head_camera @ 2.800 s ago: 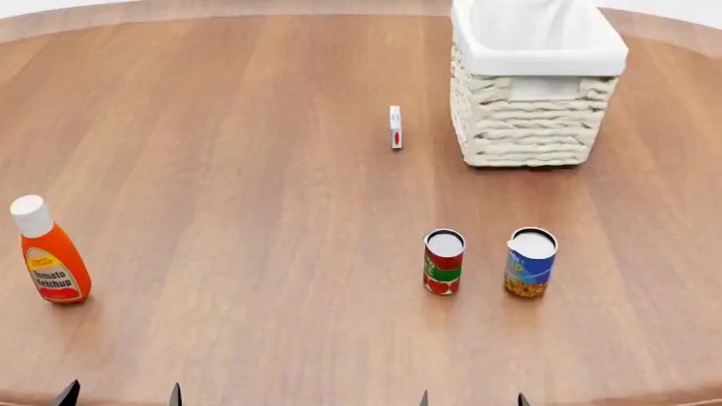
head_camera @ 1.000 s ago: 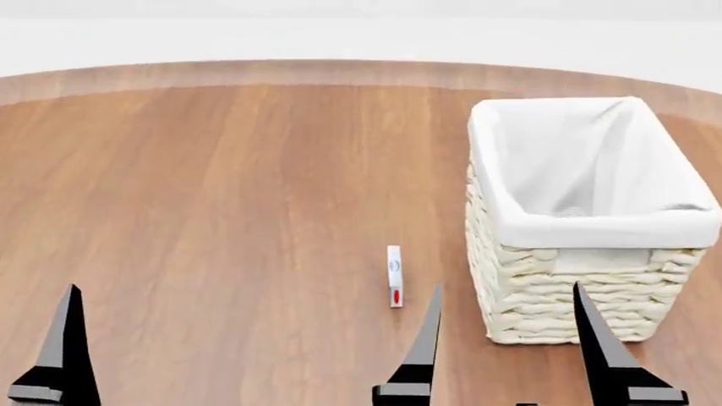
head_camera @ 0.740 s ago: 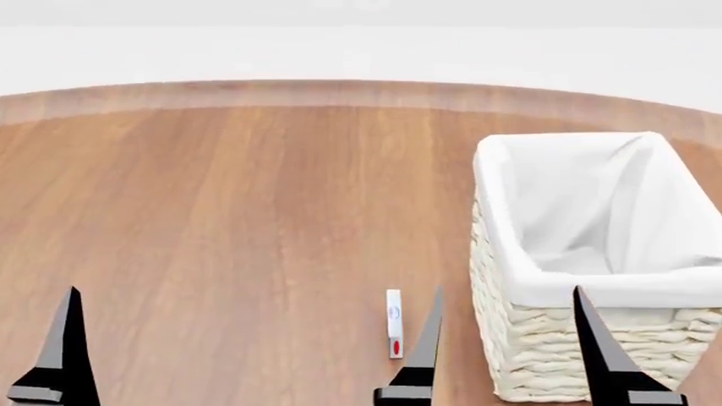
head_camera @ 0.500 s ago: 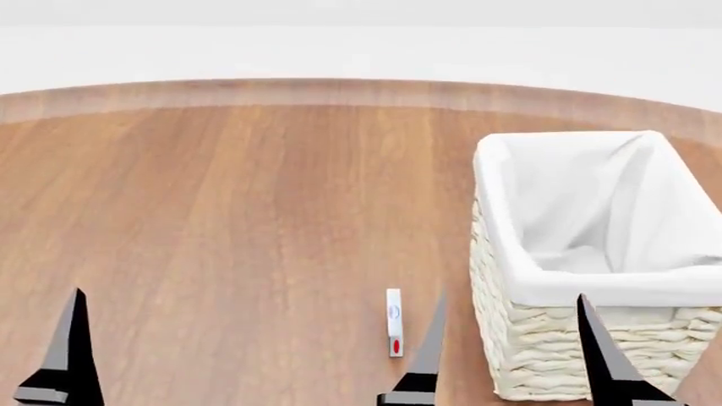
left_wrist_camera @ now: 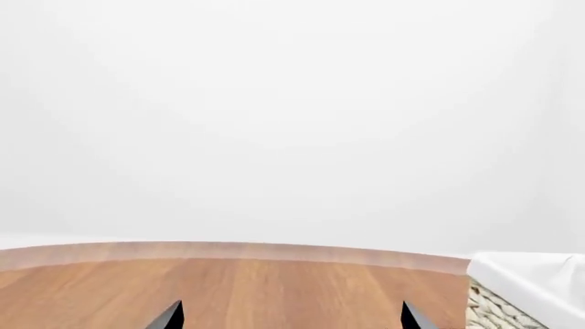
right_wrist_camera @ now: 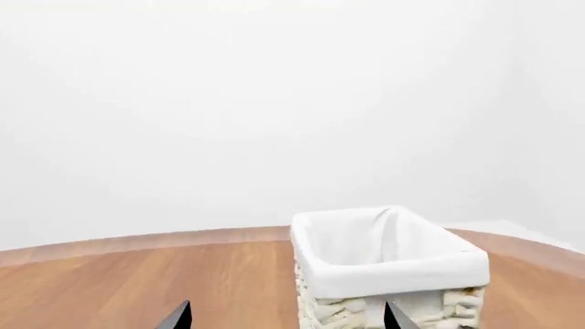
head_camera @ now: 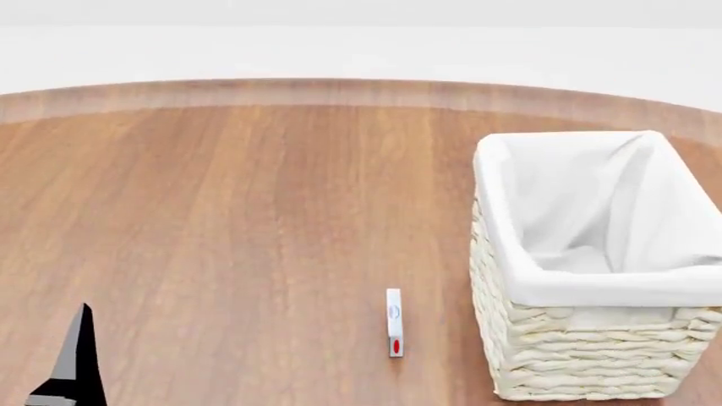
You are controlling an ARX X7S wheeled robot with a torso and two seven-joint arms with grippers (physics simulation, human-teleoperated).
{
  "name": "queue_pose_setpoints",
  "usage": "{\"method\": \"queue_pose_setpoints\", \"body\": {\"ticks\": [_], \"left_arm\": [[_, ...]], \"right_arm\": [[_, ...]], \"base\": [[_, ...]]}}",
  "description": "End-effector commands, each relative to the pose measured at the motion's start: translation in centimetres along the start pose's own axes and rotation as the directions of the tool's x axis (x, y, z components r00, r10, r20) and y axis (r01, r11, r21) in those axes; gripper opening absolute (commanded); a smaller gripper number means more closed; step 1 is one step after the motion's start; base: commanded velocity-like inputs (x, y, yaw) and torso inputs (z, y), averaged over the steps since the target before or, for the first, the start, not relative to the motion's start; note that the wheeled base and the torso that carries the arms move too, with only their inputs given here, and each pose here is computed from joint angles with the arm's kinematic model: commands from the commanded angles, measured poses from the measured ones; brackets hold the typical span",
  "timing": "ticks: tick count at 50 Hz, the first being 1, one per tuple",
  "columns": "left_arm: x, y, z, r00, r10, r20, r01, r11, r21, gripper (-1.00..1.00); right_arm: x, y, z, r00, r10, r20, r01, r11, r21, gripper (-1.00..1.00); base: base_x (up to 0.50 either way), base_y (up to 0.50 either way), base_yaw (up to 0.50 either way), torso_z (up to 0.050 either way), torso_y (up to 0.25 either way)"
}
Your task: Pick up the tomato sauce, and put it in the basket.
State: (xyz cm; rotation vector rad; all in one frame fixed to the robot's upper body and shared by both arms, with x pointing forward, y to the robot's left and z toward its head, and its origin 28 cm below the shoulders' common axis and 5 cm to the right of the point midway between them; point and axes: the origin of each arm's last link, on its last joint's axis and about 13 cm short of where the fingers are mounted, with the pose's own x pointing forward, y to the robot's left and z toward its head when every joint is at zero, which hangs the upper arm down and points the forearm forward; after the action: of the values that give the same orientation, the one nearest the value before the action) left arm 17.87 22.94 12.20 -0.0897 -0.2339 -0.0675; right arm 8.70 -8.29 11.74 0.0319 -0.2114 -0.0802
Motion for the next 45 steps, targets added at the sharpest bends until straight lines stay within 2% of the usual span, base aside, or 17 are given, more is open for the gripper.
{"method": "queue_pose_setpoints", "body": {"ticks": [1,4,18,26,28,31,38,45], "left_arm": [[0.0,0.4,-0.7,1.0,0.007,-0.013,-0.007,1.0,-0.004,1.0],[-0.1,0.3,-0.8,1.0,0.007,-0.014,-0.007,1.0,-0.002,1.0],[0.1,0.5,-1.3,1.0,0.014,-0.027,-0.015,1.0,-0.018,1.0],[0.4,0.2,-1.2,0.999,0.006,-0.032,-0.006,1.0,-0.012,1.0],[0.3,0.1,-1.4,0.999,0.003,-0.033,-0.003,1.0,-0.007,1.0],[0.2,0.0,-1.4,0.999,0.001,-0.035,-0.001,1.0,-0.005,1.0],[-0.1,-0.1,-0.8,1.0,0.004,-0.02,-0.004,1.0,-0.003,1.0],[-0.4,-0.1,-1.3,1.0,-0.002,-0.031,0.001,1.0,-0.005,1.0]], "right_arm": [[-4.4,0.0,-0.8,0.996,-0.077,-0.041,0.077,0.997,0.014,1.0],[-5.6,0.5,-1.8,0.995,-0.063,-0.079,0.063,0.998,-0.003,1.0],[-9.5,1.2,-3.1,0.993,-0.044,-0.109,0.048,0.998,0.031,1.0],[-10.7,1.4,-5.3,0.987,-0.035,-0.16,0.039,0.999,0.022,1.0],[-11.0,1.3,-5.7,0.986,-0.039,-0.164,0.048,0.998,0.05,1.0],[-11.3,1.4,-6.4,0.983,-0.04,-0.181,0.049,0.998,0.046,1.0],[-11.8,1.5,-6.9,0.981,-0.034,-0.19,0.043,0.998,0.045,1.0],[-12.6,1.5,-8.1,0.976,-0.04,-0.215,0.053,0.997,0.053,1.0]], "base": [[0.0,0.0,0.0,0.0,0.0],[0.0,0.0,0.0,0.0,0.0],[0.0,0.0,0.0,0.0,0.0],[0.0,0.0,0.0,0.0,0.0],[0.0,0.0,0.0,0.0,0.0],[0.0,0.0,0.0,0.0,0.0],[0.0,0.0,0.0,0.0,0.0],[0.0,0.0,0.0,0.0,0.0]]}}
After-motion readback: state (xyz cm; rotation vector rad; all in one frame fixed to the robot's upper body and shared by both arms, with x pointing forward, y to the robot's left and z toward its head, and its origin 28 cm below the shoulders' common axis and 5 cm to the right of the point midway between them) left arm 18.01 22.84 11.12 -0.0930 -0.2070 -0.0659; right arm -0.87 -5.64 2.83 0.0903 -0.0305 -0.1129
